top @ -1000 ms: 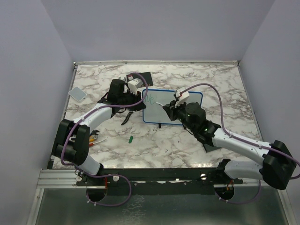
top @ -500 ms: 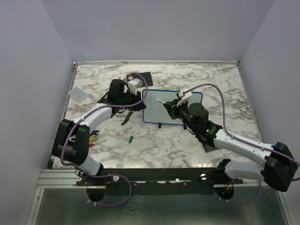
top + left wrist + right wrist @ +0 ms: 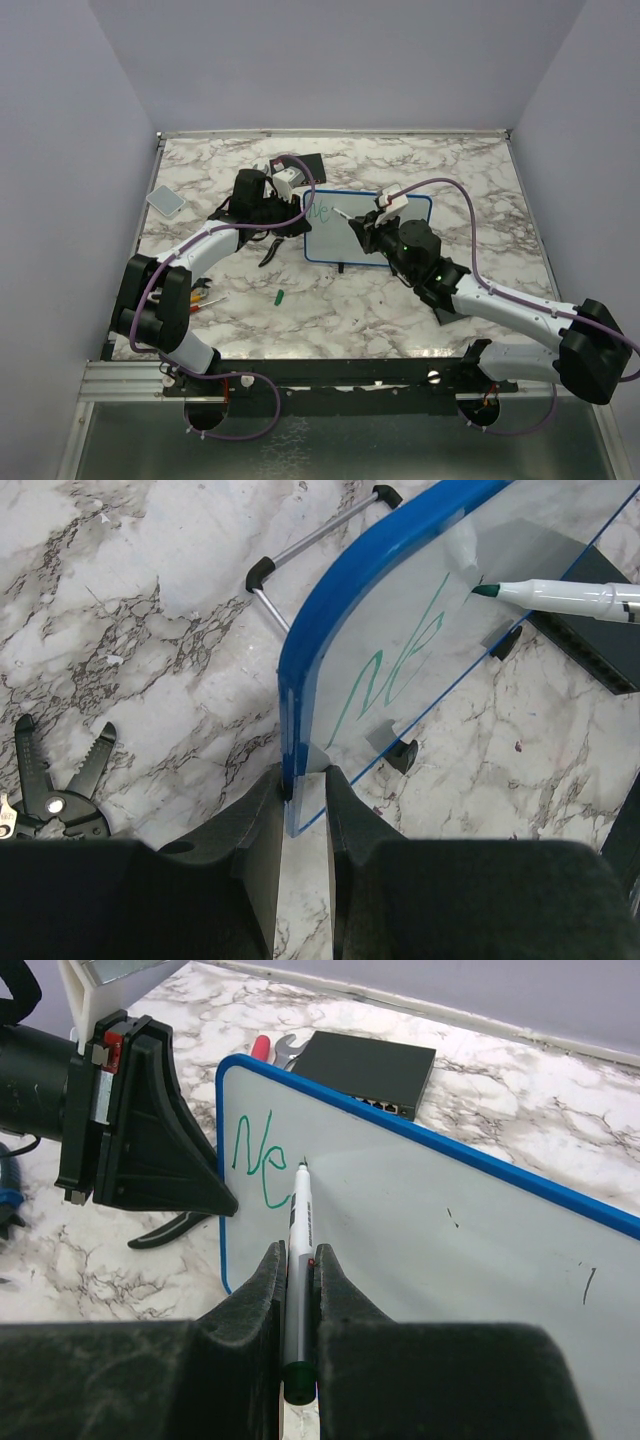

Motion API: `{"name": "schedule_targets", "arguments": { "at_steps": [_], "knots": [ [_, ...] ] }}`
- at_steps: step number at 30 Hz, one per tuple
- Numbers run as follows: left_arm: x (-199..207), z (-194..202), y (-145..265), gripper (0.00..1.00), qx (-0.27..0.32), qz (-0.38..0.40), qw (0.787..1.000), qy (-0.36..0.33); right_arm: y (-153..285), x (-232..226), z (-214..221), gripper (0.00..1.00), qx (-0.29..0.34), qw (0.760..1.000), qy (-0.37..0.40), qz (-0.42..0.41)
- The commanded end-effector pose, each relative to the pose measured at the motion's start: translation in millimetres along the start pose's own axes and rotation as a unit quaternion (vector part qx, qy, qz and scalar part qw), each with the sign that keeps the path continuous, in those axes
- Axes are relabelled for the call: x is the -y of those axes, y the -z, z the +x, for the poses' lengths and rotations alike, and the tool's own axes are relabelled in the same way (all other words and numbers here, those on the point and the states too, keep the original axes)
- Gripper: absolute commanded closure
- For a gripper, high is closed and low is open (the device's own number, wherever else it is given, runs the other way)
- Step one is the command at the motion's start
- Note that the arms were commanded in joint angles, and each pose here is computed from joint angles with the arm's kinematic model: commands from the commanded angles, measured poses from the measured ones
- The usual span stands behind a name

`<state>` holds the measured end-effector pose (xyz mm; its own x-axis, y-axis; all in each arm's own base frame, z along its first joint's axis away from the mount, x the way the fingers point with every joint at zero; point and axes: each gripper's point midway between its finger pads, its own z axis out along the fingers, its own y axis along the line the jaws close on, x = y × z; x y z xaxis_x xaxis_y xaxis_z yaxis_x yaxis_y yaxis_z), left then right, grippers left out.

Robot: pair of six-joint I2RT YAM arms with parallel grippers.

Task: Write a sentence on the whiteboard

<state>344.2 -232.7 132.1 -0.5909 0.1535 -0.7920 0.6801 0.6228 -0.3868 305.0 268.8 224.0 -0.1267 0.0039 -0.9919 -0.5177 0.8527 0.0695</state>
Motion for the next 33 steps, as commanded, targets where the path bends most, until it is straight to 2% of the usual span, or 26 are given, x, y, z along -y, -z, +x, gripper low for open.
{"name": "schedule_targets", "arguments": {
  "at_steps": [1, 11, 25, 33],
  "knots": [
    [8, -9, 2, 0.79, 0.007, 0.008, 1.0, -0.011, 3, 11, 13, 0.99, -0.018, 0.999, 0.0, 0.026],
    [8, -9, 2, 0.79, 0.007, 0.009, 1.0, -0.011, 14, 14, 48, 0.99, -0.063, 0.998, -0.007, 0.027],
    [8, -9, 2, 0.79, 0.008, 0.008, 1.0, -0.012, 8, 21, -7, 0.99, 0.015, 0.998, -0.01, 0.053],
    [8, -9, 3, 0.79, 0.008, 0.009, 1.0, -0.012, 8, 23, -23, 0.99, 0.035, 0.998, -0.009, 0.059]
  ]
}}
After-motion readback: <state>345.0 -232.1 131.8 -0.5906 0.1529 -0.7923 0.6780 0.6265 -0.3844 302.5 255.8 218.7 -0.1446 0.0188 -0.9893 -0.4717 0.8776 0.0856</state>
